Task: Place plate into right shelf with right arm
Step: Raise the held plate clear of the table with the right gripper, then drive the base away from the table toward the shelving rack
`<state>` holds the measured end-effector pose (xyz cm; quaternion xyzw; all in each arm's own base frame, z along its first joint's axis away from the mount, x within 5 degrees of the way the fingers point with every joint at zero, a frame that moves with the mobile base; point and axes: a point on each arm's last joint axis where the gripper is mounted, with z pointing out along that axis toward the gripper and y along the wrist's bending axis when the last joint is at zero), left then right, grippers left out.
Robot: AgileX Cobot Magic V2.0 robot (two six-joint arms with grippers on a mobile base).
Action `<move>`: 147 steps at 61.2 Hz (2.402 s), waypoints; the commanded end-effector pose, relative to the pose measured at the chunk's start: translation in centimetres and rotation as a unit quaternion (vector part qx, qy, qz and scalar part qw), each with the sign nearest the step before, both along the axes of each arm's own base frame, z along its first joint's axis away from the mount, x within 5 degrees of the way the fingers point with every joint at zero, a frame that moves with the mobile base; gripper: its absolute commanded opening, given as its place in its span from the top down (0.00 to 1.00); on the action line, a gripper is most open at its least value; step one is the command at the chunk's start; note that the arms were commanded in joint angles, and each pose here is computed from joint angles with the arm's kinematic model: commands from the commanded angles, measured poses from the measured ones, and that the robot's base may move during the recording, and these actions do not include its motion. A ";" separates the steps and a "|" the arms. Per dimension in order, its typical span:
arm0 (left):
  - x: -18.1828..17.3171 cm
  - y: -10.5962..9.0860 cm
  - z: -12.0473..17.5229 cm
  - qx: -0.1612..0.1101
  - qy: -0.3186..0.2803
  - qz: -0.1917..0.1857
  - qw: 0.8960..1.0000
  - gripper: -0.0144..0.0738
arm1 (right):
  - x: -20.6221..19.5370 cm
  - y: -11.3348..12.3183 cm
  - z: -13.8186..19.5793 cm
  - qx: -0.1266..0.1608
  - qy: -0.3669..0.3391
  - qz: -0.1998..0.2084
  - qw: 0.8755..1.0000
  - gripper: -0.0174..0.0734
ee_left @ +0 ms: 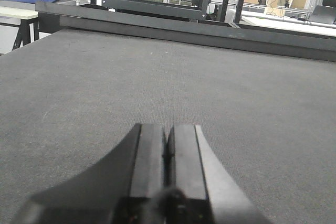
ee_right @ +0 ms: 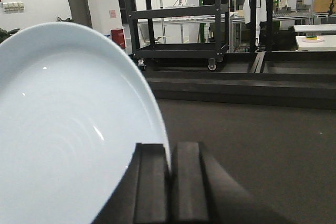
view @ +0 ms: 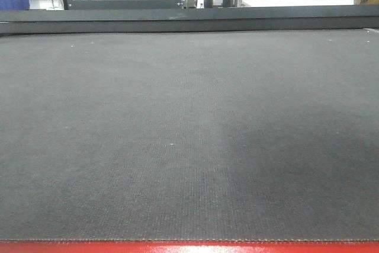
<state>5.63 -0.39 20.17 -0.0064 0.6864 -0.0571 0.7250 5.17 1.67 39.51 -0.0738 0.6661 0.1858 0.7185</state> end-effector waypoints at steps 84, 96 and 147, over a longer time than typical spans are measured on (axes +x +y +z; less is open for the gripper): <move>-0.2 0.0 0.9 -0.006 -0.050 0.000 0.999 0.89 | -0.4 0.0 1.6 0.010 -0.056 0.004 0.998 0.75; -0.2 0.0 0.9 -0.006 -0.050 0.000 0.999 0.89 | -0.4 0.0 1.6 0.010 -0.056 0.004 0.998 0.75; -0.2 0.0 0.9 -0.006 -0.050 0.000 0.999 0.89 | -0.4 0.0 1.6 0.010 -0.056 0.004 0.998 0.75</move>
